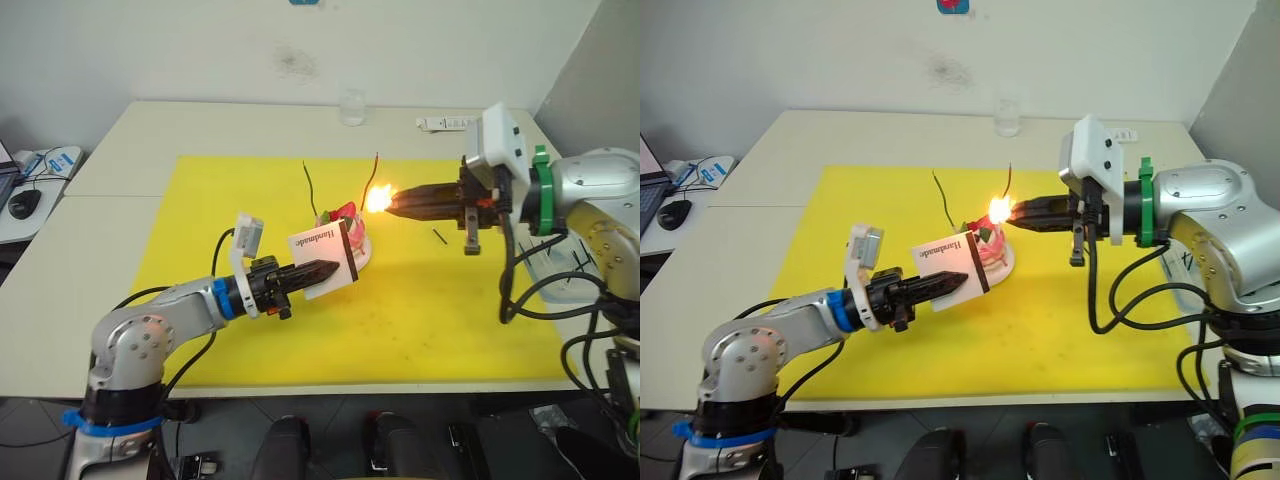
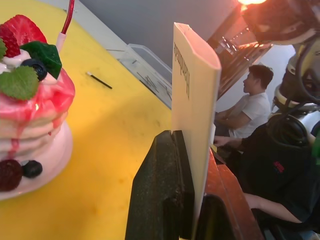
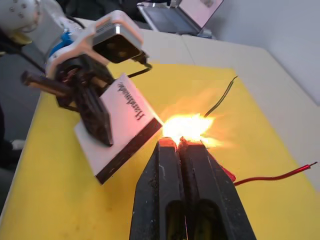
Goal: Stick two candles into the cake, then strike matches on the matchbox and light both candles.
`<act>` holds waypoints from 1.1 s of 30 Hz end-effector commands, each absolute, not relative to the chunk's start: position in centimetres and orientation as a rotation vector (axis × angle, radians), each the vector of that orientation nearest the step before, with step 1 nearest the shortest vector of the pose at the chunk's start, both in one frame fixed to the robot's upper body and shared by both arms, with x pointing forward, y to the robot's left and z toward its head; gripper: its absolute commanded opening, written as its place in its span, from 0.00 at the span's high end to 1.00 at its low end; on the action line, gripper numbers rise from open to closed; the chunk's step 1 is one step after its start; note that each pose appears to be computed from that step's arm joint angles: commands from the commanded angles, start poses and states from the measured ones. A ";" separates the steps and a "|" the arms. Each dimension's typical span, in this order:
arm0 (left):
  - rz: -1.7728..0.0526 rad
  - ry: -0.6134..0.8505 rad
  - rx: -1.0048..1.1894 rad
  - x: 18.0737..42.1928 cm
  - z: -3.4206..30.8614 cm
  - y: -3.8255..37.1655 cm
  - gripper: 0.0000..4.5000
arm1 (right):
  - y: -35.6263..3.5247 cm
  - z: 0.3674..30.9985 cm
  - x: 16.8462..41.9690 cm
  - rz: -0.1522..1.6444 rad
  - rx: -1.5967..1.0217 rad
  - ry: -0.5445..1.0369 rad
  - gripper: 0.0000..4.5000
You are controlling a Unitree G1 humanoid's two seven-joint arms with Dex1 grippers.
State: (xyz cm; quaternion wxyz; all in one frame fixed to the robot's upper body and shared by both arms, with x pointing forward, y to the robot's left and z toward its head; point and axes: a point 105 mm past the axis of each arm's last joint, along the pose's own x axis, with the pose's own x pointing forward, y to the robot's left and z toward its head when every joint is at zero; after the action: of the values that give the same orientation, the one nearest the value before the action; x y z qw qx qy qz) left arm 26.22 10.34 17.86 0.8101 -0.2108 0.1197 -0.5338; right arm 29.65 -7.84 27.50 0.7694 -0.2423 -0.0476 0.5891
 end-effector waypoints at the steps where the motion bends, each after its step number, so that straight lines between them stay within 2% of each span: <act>1: -1.120 0.208 -0.438 25.4 19.1 10.9 1.00 | -7.4 27.5 30.7 1.228 -0.526 -0.158 0.99; 14: -0.900 0.168 -0.472 25.2 19.1 14.5 1.00 | -3.1 27.1 33.6 1.124 -0.444 -0.276 0.99; 33: -0.897 0.174 -0.472 24.8 19.2 14.5 1.00 | -0.7 27.0 35.3 1.080 -0.433 -0.316 0.99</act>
State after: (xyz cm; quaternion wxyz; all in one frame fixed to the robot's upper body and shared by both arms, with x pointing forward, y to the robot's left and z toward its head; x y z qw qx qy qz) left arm 25.31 14.97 18.23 0.8743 -0.2344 0.1005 -0.4129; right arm 35.44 -0.93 25.05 0.8273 -0.1884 -0.1085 0.5180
